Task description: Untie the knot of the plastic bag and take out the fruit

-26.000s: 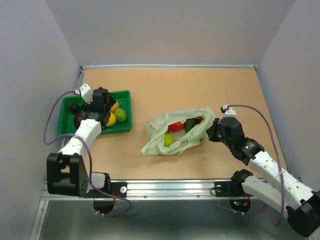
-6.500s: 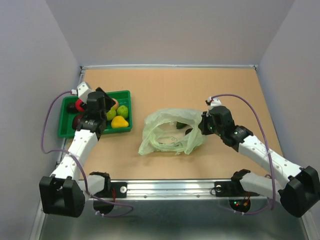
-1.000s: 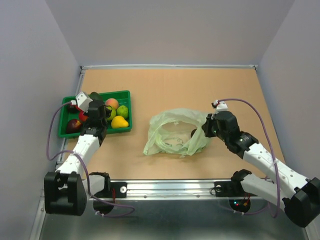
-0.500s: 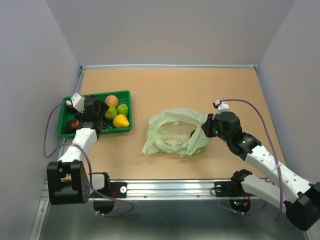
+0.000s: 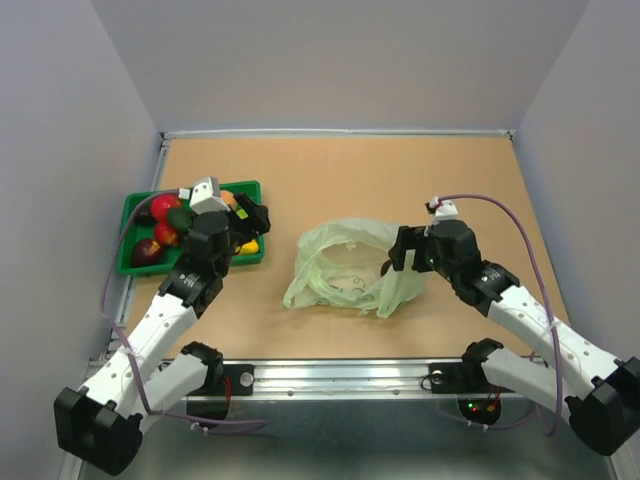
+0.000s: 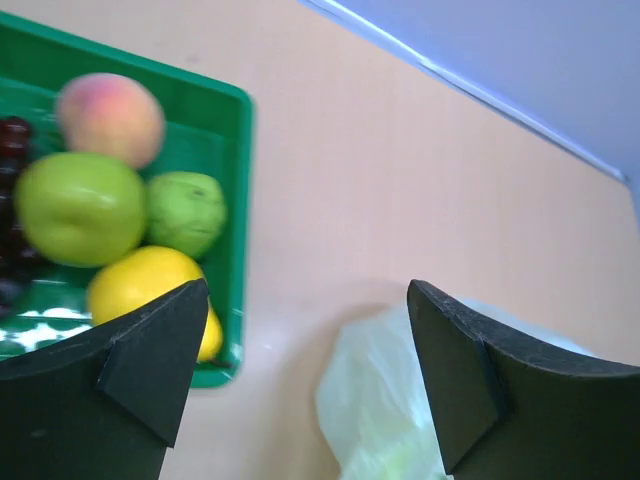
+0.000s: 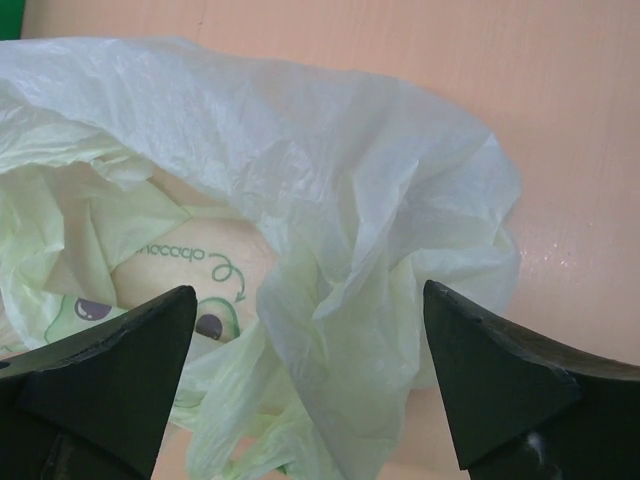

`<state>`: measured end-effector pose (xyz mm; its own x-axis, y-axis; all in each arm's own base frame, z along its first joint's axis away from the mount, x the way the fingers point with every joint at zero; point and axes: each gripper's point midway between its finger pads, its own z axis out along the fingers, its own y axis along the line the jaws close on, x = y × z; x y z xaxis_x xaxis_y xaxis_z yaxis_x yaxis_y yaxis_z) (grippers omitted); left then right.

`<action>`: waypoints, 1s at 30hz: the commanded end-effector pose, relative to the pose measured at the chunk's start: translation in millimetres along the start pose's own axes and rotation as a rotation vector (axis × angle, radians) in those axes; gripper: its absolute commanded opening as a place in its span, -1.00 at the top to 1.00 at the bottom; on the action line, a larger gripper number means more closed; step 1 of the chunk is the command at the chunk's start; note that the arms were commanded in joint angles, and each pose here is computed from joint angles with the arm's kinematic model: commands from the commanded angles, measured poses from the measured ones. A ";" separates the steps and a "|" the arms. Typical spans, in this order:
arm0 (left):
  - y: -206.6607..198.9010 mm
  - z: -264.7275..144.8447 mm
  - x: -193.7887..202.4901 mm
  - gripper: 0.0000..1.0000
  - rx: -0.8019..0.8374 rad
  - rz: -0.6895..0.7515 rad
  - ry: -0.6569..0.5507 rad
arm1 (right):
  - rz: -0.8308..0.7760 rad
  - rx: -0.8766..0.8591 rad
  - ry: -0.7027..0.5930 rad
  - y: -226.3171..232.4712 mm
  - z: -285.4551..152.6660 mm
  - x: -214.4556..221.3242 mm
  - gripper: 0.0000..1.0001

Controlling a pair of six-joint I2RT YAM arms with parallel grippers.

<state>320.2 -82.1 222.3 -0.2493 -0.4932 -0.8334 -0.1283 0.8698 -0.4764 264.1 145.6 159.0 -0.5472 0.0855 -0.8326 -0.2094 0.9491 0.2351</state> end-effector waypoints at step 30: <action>-141.1 -60.9 214.6 -0.82 0.489 0.280 0.331 | -0.011 0.343 0.104 -50.5 34.7 23.1 0.86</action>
<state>217.6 -313.0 135.7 -0.5208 -0.1003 -0.8478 0.4695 0.7958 -0.3825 276.0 93.2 83.6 -0.6808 0.0981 -0.7259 0.1529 0.9882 -0.0099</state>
